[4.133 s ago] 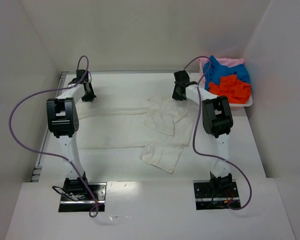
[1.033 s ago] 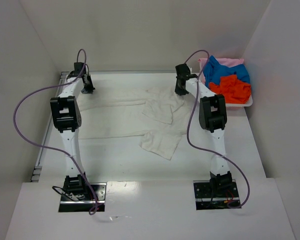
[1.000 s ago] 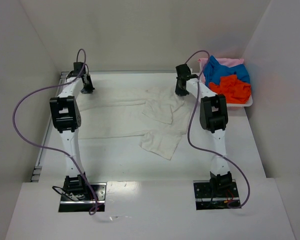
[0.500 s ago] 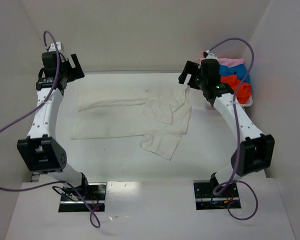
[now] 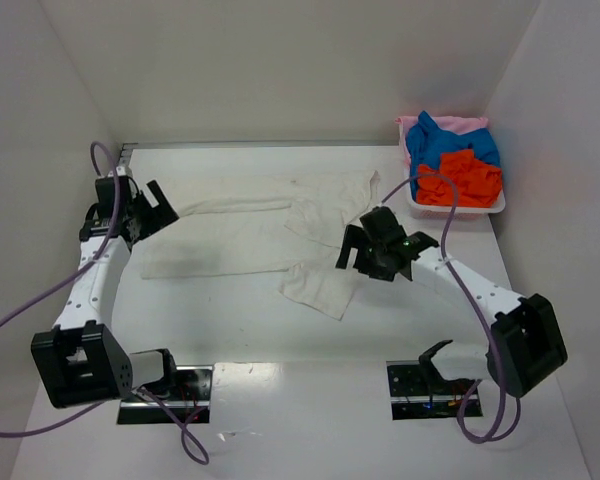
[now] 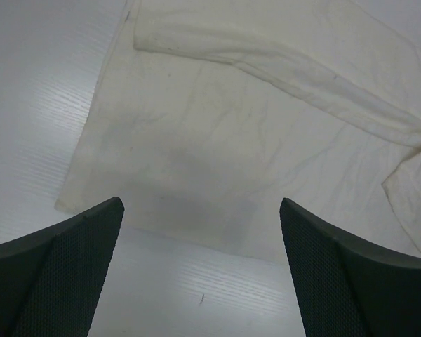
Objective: Fold and stack the t-shirts
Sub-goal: Grap the side of the flattened tshirt closest away from the robot with both arms
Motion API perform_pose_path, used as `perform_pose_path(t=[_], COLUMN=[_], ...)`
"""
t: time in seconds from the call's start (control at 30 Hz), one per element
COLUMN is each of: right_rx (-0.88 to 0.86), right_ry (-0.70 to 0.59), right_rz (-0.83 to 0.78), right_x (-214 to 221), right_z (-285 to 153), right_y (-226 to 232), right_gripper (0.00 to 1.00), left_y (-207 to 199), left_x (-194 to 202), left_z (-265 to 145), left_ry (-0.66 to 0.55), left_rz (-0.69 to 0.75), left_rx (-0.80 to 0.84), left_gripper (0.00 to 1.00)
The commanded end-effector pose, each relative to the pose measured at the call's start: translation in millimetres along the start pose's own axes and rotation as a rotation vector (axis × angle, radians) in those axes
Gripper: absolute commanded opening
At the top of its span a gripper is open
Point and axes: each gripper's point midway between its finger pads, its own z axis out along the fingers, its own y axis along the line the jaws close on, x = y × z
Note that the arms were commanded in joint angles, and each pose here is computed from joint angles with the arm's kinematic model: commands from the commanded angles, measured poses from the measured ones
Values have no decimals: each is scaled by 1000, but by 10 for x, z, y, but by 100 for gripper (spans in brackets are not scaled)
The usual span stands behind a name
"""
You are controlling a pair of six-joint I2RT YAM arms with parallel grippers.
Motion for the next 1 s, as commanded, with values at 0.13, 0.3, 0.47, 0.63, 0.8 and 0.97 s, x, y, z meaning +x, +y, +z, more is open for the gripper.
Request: perform_pose_path(t=[0.13, 0.3, 0.47, 0.63, 0.8, 0.97], right_rx=[35, 134, 198, 247, 289, 263], right_ry=[80, 125, 147, 123, 155, 161], right_rz=[84, 62, 62, 51, 41, 48], right_x=[530, 738, 795, 723, 816, 811], right_z=[-81, 89, 268, 336, 491, 573], right_y=[-28, -144, -138, -173, -246, -164], right_gripper=[100, 100, 96, 86, 63, 51], left_y=[-18, 142, 223, 230, 284, 382], left_x=[-85, -140, -175, -240, -57, 84], left_z=[-151, -138, -157, -205, -128, -66], left_ry=[-94, -110, -120, -136, -93, -65], left_rz=[-102, -136, -161, -171, -205, -310], left_rx=[25, -1, 2, 17, 1, -31], left_gripper=[100, 100, 100, 100, 100, 100])
